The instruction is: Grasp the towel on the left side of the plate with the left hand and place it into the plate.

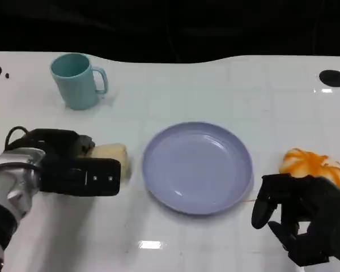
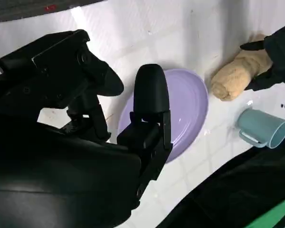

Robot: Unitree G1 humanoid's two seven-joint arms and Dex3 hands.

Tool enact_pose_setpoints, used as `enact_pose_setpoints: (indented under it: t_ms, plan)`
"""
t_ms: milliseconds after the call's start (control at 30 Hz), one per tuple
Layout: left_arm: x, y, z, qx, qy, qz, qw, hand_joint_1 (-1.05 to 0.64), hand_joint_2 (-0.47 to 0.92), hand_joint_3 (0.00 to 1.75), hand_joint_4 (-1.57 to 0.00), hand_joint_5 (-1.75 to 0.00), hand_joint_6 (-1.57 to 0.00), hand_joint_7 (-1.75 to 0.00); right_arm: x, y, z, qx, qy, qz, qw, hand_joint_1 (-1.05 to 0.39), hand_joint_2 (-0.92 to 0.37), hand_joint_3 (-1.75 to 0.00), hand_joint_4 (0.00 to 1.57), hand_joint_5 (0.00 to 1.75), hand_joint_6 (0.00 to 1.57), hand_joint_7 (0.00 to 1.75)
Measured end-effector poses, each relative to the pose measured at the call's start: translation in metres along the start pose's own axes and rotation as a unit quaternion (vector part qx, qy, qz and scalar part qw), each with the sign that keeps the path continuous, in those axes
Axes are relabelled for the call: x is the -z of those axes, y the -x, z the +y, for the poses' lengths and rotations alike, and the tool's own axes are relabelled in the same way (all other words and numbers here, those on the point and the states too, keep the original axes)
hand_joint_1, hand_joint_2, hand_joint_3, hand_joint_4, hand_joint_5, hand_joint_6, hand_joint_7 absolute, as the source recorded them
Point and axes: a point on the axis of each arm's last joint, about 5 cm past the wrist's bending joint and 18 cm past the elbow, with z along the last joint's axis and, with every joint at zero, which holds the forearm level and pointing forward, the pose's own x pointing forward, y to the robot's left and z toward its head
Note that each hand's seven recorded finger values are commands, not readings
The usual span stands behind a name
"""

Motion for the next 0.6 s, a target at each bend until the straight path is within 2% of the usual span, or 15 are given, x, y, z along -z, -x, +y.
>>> enact_pose_setpoints:
  t_ms: [100, 133, 167, 233, 267, 300, 367, 467, 533, 600]
  plan:
    - [-0.001, -0.002, -0.004, 0.003, -0.001, -0.001, 1.0, -0.37, 0.92, 0.06, -0.78, -0.15, -0.75, -0.09, -0.001, 0.001, -0.0002, 0.001, 0.0, -0.002, 1.0, 0.01, -0.55, -1.08, 0.76, 1.75, 0.71, 1.43]
    - [-0.001, -0.002, -0.005, 0.0, 0.003, -0.001, 1.0, -0.31, 0.92, 0.08, -0.88, -0.21, -0.81, -0.11, -0.002, 0.001, -0.0004, 0.001, 0.0, -0.003, 1.0, 0.01, -0.55, -1.08, 0.76, 1.75, 0.71, 1.43]
    - [-0.001, -0.003, -0.006, -0.007, 0.012, -0.002, 1.0, -0.27, 0.92, 0.1, -0.88, -0.38, -0.86, -0.1, -0.002, 0.001, -0.0005, 0.001, -0.001, -0.003, 1.0, 0.01, -0.55, -1.09, 0.76, 1.75, 0.71, 1.43]
    - [-0.001, -0.003, -0.008, -0.019, 0.032, -0.003, 0.999, -0.19, 0.92, 0.12, -0.74, -1.0, -0.94, -0.12, -0.002, 0.001, -0.0007, 0.001, -0.001, -0.003, 1.0, 0.0, -0.55, -1.09, 0.76, 1.75, 0.71, 1.43]
    - [-0.001, -0.004, -0.009, -0.027, 0.042, -0.006, 0.999, -0.16, 0.92, 0.17, -0.76, -1.31, -1.02, -0.22, -0.001, 0.001, -0.0008, 0.001, -0.001, -0.003, 1.0, 0.01, -0.55, -1.09, 0.76, 1.75, 0.71, 1.43]
    - [-0.001, -0.004, -0.01, -0.036, 0.053, -0.009, 0.998, -0.15, 0.91, 0.2, -0.78, -1.44, -0.99, -0.43, -0.001, 0.001, -0.0009, 0.001, -0.001, -0.003, 1.0, 0.01, -0.55, -1.09, 0.76, 1.75, 0.71, 1.43]
    - [-0.002, -0.004, -0.013, -0.057, 0.066, -0.022, 0.996, -0.15, 0.87, 0.26, -0.8, -1.66, -0.88, -0.98, -0.001, 0.002, -0.001, 0.002, -0.002, -0.003, 1.0, 0.01, -0.55, -1.09, 0.76, 1.75, 0.71, 1.43]
    - [-0.002, -0.003, -0.016, -0.083, 0.068, -0.038, 0.994, -0.16, 0.85, 0.28, -0.84, -1.74, -0.73, -1.51, -0.001, 0.002, -0.001, 0.002, -0.002, -0.003, 1.0, 0.0, -0.55, -1.1, 0.76, 1.75, 0.71, 1.43]
    - [-0.002, -0.003, -0.017, -0.102, 0.069, -0.04, 0.992, -0.16, 0.85, 0.31, -0.85, -1.74, -0.66, -1.65, -0.001, 0.002, -0.001, 0.002, -0.002, -0.003, 1.0, 0.0, -0.55, -1.1, 0.76, 1.75, 0.71, 1.43]
    - [-0.002, -0.003, -0.017, -0.116, 0.068, -0.04, 0.99, -0.17, 0.81, 0.49, -0.85, -1.75, -0.63, -1.73, -0.001, 0.002, -0.001, 0.002, -0.002, -0.002, 1.0, 0.0, -0.55, -1.1, 0.76, 1.75, 0.71, 1.43]
